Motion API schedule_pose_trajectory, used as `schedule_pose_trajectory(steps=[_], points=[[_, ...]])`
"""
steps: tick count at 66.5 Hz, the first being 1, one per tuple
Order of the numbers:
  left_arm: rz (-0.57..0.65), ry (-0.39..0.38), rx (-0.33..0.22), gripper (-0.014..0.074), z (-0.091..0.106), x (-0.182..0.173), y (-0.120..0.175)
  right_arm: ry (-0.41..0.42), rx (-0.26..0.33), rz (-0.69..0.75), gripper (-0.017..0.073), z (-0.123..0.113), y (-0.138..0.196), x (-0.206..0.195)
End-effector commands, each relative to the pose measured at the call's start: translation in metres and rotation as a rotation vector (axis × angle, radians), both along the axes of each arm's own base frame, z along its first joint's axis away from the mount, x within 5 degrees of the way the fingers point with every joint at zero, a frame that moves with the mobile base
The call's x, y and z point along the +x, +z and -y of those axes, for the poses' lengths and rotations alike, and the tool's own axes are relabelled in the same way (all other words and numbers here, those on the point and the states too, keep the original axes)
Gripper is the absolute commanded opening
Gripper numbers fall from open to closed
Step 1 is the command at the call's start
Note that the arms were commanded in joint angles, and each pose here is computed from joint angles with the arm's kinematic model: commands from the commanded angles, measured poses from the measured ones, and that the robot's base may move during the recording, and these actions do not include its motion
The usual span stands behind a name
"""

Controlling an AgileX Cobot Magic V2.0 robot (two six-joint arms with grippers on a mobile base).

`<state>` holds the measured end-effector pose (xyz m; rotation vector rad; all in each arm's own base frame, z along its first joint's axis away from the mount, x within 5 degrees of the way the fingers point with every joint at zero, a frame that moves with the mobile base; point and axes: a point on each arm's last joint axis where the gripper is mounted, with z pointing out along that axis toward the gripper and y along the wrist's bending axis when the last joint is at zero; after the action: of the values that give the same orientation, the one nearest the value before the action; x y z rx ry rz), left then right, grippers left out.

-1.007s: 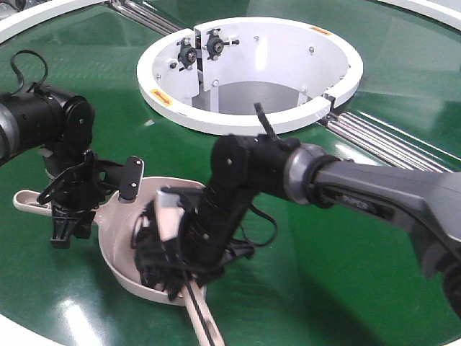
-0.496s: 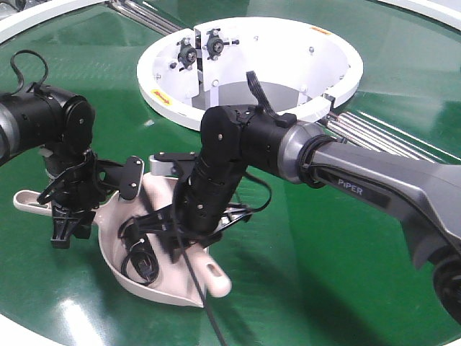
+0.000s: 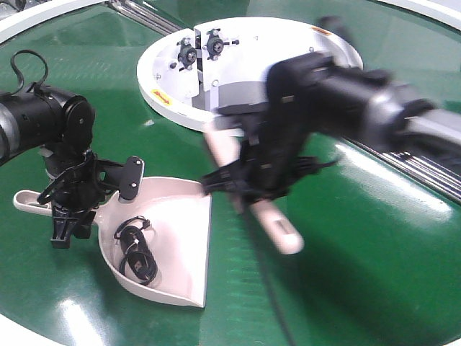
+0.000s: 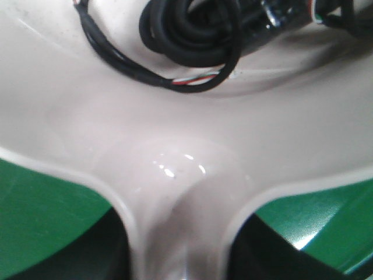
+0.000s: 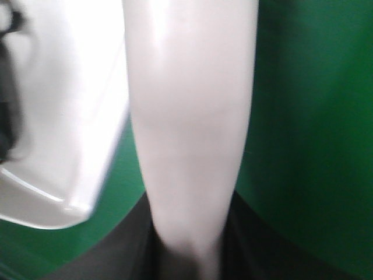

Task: Clean and inspect green conveyor with broom and dustpan
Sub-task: 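Carry the brush back to its original spot with the right gripper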

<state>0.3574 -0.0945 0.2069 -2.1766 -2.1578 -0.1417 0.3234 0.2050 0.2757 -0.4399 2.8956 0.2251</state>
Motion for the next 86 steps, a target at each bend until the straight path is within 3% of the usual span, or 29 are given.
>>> schedule_pose_trajectory(steps=[1, 19, 28, 39, 86], points=[[0.066, 0.0, -0.025, -0.0007, 0.004, -0.002, 0.023, -0.033, 0.039, 0.122, -0.0002, 0.036, 0.03, -0.007], [0.066, 0.0, -0.025, -0.0007, 0.004, -0.002, 0.023, -0.192, 0.011, 0.152, -0.0002, 0.127, 0.017, -0.034], [0.066, 0.0, -0.025, -0.0007, 0.004, -0.002, 0.023, -0.255, -0.021, 0.117, -0.0002, 0.154, 0.002, -0.045], [0.066, 0.0, -0.025, -0.0007, 0.004, -0.002, 0.023, -0.214, -0.115, 0.037, -0.0002, 0.163, -0.02, -0.055], [0.066, 0.0, -0.025, -0.0007, 0.004, -0.002, 0.023, -0.195, -0.142, -0.112, 0.0001, 0.162, -0.05, -0.057]])
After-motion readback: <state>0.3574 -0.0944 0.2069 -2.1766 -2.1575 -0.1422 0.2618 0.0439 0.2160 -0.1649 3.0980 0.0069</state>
